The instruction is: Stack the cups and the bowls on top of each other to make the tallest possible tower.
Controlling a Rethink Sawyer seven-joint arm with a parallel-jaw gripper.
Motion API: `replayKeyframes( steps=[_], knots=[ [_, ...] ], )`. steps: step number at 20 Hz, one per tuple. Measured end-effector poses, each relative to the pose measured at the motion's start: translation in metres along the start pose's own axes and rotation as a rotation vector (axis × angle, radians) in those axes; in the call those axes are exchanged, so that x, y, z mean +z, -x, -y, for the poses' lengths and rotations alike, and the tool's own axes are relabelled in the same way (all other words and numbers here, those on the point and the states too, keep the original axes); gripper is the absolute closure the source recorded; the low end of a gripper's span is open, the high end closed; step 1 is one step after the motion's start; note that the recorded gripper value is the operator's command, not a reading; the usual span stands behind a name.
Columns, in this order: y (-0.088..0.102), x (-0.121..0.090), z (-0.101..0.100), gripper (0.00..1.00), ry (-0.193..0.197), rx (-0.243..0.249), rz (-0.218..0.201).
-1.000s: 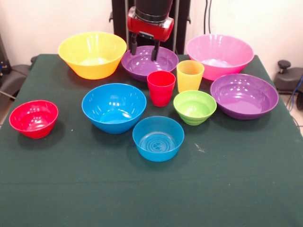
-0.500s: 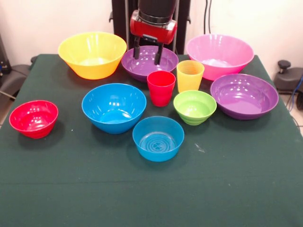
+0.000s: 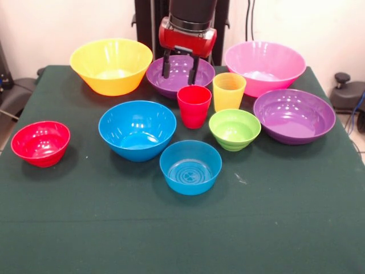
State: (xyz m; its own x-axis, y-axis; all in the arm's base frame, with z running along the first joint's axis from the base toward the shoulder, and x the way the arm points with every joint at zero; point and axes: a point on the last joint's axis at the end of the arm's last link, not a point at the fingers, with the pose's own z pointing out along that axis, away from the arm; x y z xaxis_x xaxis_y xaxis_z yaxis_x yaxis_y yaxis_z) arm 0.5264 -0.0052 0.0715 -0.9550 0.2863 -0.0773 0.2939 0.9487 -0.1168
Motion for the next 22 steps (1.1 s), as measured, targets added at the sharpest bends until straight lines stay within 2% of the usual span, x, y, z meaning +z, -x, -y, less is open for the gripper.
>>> replayKeyframes(
  steps=[3, 9, 16, 22],
  knots=[
    [-0.001, 0.005, -0.005, 0.00, 0.002, -0.010, 0.020],
    [-0.006, 0.014, -0.014, 0.00, 0.004, -0.029, 0.029],
    [-0.013, 0.025, -0.014, 0.00, 0.002, -0.033, 0.011],
    [-0.019, 0.021, -0.006, 0.00, 0.003, -0.014, -0.001]
  ],
)
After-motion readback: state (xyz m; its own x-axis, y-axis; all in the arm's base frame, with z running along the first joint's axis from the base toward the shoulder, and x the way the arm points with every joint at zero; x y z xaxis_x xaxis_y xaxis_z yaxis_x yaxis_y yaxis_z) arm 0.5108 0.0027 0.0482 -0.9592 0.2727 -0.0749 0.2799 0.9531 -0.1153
